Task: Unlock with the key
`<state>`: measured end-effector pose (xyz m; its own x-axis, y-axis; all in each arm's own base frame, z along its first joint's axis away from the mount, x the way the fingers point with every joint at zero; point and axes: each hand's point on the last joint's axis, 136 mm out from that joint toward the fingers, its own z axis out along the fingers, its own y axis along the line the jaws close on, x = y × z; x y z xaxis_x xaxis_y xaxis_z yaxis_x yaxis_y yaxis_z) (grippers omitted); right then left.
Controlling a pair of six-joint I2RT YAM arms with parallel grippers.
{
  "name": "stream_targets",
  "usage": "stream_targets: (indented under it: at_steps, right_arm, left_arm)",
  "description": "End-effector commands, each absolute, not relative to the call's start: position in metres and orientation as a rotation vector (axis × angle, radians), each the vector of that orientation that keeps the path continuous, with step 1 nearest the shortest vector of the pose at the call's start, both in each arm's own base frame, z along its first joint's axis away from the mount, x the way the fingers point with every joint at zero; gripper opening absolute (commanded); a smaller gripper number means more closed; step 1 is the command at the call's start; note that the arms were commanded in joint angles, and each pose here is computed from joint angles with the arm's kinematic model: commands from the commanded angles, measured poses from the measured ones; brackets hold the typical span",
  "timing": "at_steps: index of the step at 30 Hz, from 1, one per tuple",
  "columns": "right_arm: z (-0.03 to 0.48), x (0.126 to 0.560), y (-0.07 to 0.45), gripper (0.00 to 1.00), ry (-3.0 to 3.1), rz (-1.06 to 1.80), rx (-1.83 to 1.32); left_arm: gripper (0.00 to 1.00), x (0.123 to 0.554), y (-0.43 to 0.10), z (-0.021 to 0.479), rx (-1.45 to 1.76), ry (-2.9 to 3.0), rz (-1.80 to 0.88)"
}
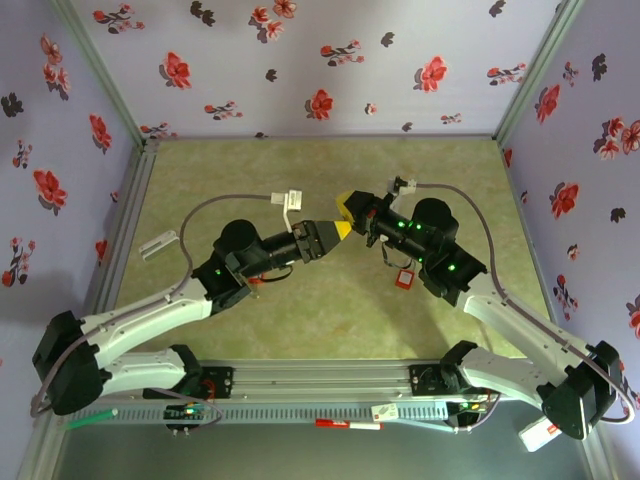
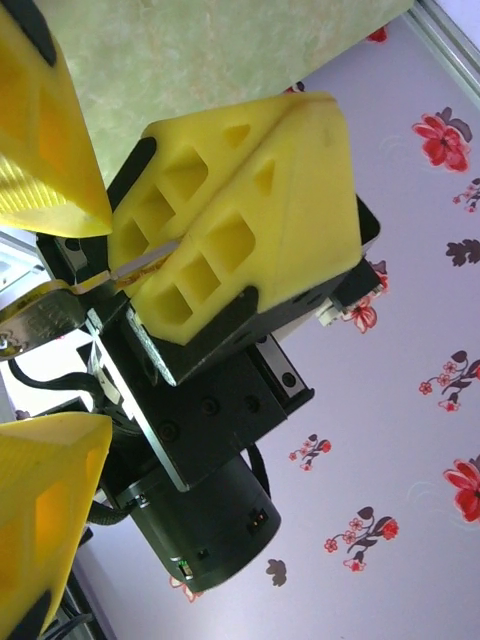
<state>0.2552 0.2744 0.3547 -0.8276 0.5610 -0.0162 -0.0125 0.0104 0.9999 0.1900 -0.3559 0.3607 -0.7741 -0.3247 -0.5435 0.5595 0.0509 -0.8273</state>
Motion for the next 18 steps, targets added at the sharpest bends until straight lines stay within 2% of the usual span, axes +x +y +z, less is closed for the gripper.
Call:
stream_targets:
  at_steps: [1,4,7,16,18]
  right_arm:
    - [0.365,0.252,0.275,0.0,1.853,1.875,0.508]
    - [0.365,0.251,0.274,0.0,1.855,1.873,0.508]
    - [0.364,0.251,0.274,0.0,1.855,1.869,0.509]
    - [0.361,0.25,0.272,0.0,1.867,1.848,0.508]
    - [0.36,0.25,0.272,0.0,1.871,1.844,0.504]
  left_arm:
    - [0.44,0.188,-0.358,0.375,0.263,1.676,-1.831]
    - [0.4,0.189,-0.358,0.374,0.26,1.684,-1.822]
    - [0.32,0.191,-0.357,0.375,0.259,1.689,-1.817]
    - [0.0,0.193,-0.358,0.367,0.253,1.743,-1.81]
    - [0.0,0.194,-0.357,0.364,0.246,1.759,-1.804]
